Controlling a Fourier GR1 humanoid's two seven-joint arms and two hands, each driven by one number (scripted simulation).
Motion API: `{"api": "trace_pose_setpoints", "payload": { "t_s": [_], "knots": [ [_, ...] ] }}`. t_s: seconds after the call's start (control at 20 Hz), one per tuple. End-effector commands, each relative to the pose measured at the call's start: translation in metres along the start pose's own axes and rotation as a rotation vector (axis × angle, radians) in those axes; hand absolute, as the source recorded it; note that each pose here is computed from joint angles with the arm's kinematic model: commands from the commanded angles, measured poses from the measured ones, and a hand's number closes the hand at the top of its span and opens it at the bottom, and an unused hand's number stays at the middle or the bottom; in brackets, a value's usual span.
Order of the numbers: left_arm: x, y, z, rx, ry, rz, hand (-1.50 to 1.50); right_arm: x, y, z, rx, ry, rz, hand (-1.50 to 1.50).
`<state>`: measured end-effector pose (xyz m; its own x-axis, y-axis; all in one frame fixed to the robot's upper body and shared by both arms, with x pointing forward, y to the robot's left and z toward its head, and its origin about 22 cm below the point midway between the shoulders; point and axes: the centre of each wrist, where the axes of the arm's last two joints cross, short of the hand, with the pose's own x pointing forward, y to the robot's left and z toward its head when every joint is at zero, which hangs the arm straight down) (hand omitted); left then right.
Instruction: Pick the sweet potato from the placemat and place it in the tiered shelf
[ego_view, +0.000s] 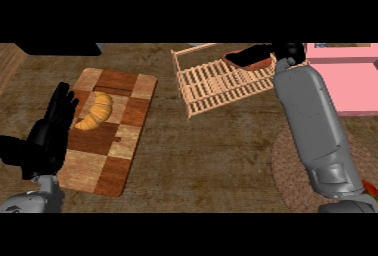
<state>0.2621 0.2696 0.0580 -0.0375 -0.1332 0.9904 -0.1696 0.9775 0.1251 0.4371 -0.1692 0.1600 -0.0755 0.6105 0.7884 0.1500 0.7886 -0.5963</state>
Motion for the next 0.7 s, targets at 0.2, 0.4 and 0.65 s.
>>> {"api": "trace_pose_setpoints", "payload": {
  "t_s": [0.2,0.4,0.65],
  "knots": [
    [-0.002,0.003,0.010,-0.003,0.001,-0.008,0.00,0.002,-0.012,0.004,0.008,-0.098,-0.139,-1.50],
    [0.006,0.012,0.012,0.012,0.007,-0.007,0.00,0.008,-0.035,-0.002,-0.067,-0.100,-0.267,-1.50],
    [-0.004,0.015,0.016,0.021,0.034,-0.007,0.00,0.006,-0.087,0.003,-0.202,-0.018,-0.266,-1.50]
  ]
}}
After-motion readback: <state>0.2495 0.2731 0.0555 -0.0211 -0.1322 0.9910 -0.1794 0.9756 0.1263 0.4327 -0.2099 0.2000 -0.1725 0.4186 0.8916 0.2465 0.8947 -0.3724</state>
